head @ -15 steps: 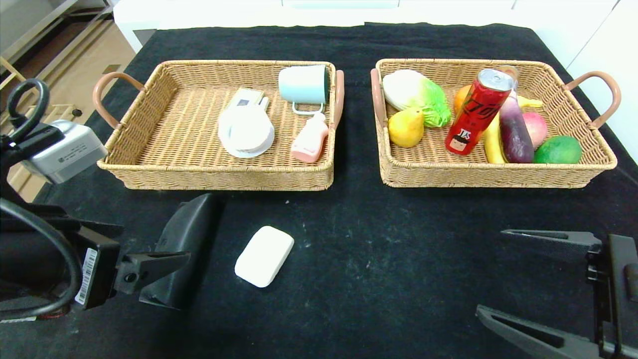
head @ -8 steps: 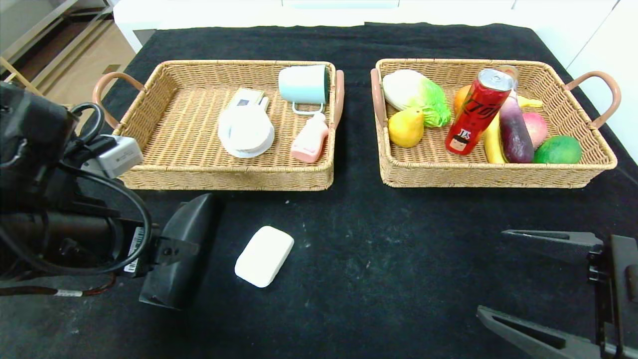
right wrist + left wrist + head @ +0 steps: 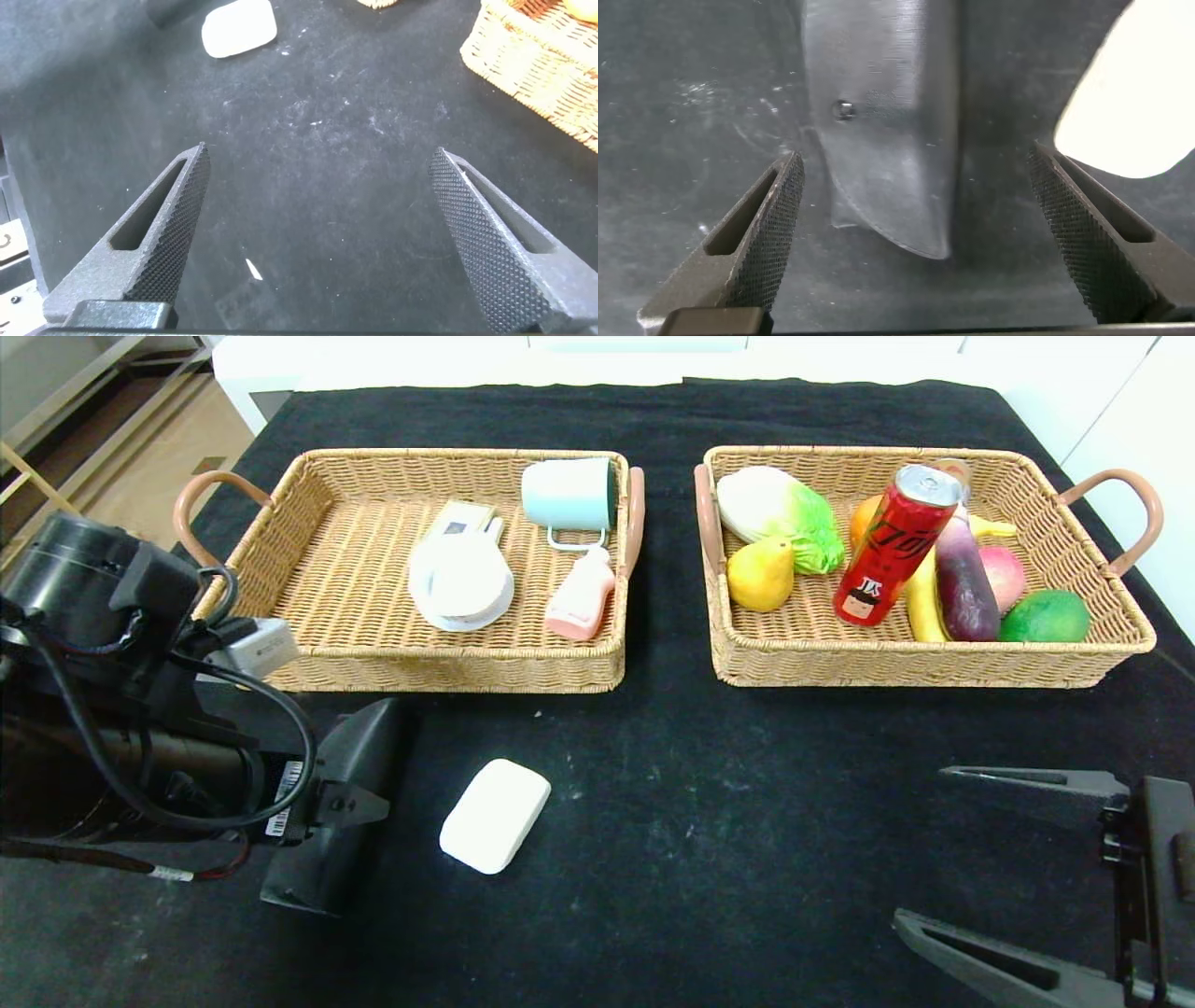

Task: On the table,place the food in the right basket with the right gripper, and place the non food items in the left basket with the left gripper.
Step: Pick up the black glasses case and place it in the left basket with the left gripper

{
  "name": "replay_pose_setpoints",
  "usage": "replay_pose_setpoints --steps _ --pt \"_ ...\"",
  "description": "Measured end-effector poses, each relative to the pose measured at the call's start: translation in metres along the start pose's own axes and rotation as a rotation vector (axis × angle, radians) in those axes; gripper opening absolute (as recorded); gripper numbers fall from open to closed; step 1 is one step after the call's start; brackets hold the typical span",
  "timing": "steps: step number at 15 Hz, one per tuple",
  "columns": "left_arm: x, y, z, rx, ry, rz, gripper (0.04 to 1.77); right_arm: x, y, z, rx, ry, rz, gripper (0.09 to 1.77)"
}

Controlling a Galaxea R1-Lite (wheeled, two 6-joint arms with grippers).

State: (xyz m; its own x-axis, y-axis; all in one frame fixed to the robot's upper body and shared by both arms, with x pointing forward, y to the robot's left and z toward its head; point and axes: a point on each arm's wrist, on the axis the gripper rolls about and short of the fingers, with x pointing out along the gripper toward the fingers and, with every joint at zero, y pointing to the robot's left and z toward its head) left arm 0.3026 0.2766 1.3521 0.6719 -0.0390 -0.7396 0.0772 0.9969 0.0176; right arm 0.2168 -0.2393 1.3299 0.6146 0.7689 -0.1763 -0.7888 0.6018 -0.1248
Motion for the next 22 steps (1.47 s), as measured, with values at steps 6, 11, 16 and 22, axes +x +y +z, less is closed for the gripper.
replay_pose_setpoints --steps 6,11,16,22 --pt "0.010 0.004 0.001 -0.014 0.031 0.017 1.72 0.000 0.000 -0.001 0.001 0.004 0.001 1.71" --pt "0.018 0.005 0.000 -0.017 0.057 0.022 1.72 0.001 0.000 -0.002 0.002 0.009 0.002 1.71" --pt "0.027 0.005 0.000 -0.023 0.041 0.019 1.72 0.002 0.000 -0.003 0.002 0.012 0.000 1.71" --pt "0.033 0.005 -0.001 -0.023 0.058 0.023 1.72 0.002 0.000 -0.003 0.002 0.011 -0.001 1.71"
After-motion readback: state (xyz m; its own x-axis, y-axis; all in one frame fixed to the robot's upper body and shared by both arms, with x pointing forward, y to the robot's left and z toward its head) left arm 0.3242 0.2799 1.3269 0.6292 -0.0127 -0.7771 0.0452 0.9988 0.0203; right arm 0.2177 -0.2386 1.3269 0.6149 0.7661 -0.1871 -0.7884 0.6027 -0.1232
